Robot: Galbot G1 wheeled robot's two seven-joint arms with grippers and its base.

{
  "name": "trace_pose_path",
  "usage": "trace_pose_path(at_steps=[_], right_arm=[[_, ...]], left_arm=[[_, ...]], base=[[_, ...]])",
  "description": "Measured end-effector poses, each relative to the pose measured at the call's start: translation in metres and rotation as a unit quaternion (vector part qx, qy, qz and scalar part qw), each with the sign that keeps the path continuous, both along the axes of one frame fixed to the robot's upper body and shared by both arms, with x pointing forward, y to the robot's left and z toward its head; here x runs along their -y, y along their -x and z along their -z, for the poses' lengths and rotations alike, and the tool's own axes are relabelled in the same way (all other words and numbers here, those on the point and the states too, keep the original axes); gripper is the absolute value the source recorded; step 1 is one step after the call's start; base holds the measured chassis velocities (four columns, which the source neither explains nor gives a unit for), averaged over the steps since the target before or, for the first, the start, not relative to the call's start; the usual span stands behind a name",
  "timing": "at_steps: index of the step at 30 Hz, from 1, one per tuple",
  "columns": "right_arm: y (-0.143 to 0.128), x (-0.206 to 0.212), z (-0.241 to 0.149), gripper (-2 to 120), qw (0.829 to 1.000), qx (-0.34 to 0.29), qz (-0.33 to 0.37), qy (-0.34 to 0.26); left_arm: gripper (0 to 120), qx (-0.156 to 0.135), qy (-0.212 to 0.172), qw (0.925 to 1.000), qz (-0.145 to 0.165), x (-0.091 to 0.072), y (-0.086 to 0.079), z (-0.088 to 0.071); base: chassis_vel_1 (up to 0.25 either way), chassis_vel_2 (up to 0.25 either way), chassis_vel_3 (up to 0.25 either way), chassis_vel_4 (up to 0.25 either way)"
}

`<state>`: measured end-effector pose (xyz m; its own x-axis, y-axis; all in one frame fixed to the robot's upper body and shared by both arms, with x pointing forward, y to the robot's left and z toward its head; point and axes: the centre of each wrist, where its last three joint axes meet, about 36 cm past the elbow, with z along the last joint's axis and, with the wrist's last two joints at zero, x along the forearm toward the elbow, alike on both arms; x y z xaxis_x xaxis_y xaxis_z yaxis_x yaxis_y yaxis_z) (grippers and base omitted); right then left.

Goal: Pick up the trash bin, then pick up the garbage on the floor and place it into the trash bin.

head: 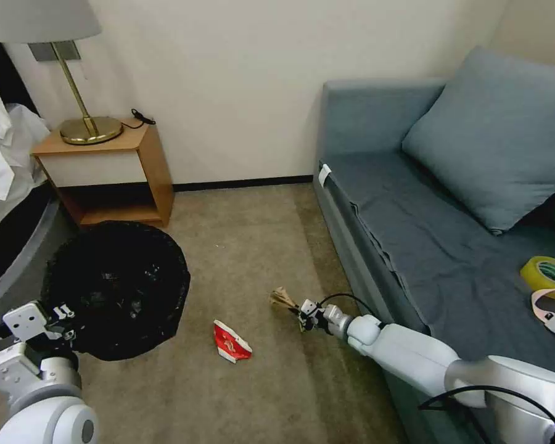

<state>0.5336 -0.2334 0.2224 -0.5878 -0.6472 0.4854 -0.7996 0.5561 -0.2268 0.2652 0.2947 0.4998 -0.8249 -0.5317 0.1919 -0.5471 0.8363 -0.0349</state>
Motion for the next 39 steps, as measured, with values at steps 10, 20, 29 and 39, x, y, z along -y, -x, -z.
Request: trace_pose_path(at_steps=[10, 20, 29, 39], right_arm=[[0.002, 0.004, -0.059, 0, 0.998, 0.017, 0.016, -0.055], [0.028, -0.014, -0.119, 0, 0.988, 0.017, 0.045, -0.147], [0.059, -0.045, -0.199, 0, 0.967, 0.015, 0.045, -0.251], [0.089, -0.103, -0.253, 0, 0.948, -0.006, 0.010, -0.319]], left_arm=[[2, -0.004, -0.002, 1.0000, 0.001, 0.000, -0.001, 0.002], [2, -0.005, -0.002, 1.0000, 0.002, 0.000, -0.004, 0.005], [2, -0.007, -0.003, 0.9999, 0.007, 0.004, -0.003, 0.005], [2, -0.010, -0.001, 0.9999, 0.009, 0.006, -0.004, 0.008]], base=[[0.000, 0.000, 0.000, 0.000], [0.000, 0.000, 0.000, 0.000], [0.000, 0.000, 0.000, 0.000], [0.000, 0.000, 0.000, 0.000]])
